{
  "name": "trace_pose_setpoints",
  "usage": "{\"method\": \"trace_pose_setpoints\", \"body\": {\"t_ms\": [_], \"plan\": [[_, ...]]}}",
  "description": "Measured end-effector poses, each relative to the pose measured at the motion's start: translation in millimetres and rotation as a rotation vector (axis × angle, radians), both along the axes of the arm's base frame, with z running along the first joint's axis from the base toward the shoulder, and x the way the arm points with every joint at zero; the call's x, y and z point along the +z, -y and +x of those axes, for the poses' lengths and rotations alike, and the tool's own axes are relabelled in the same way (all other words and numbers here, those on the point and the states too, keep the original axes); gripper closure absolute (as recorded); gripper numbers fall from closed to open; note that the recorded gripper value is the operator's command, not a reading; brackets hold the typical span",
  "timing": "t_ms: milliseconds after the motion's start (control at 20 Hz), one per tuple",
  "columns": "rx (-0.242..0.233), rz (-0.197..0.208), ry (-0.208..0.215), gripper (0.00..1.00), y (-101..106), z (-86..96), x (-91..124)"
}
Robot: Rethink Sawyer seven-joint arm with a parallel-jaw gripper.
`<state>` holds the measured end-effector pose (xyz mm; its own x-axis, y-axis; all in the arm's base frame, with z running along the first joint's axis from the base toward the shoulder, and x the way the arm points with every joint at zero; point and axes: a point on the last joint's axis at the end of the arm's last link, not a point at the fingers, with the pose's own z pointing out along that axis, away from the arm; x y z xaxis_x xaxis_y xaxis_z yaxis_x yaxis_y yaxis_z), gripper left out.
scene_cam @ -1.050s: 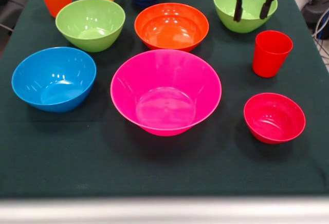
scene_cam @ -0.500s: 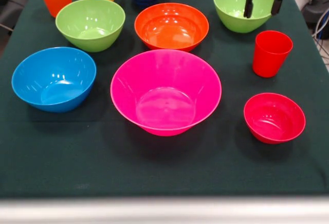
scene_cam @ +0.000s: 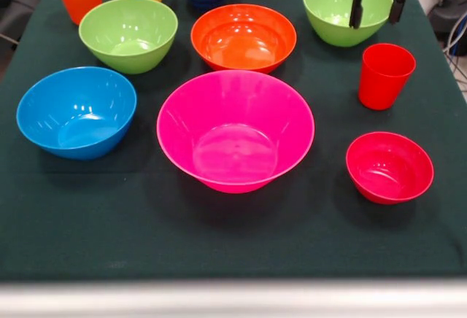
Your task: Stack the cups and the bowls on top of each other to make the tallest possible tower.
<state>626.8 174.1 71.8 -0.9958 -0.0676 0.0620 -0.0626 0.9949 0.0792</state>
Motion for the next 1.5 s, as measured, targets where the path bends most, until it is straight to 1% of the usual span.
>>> {"method": "trace_pose_setpoints", "body": {"t_ms": [350,550,850,1100,1500], "plan": [[-0.002,-0.002,0.026,0.0,-0.2,6.4,-13.3],[-0.003,-0.004,0.045,0.0,-0.1,14.0,-20.4],[-0.003,-0.005,0.059,0.0,-0.1,21.4,-27.7],[-0.005,-0.006,0.067,0.0,-0.2,22.8,-37.8],[-0.007,-0.013,0.092,0.0,-0.6,18.9,-62.3]]}}
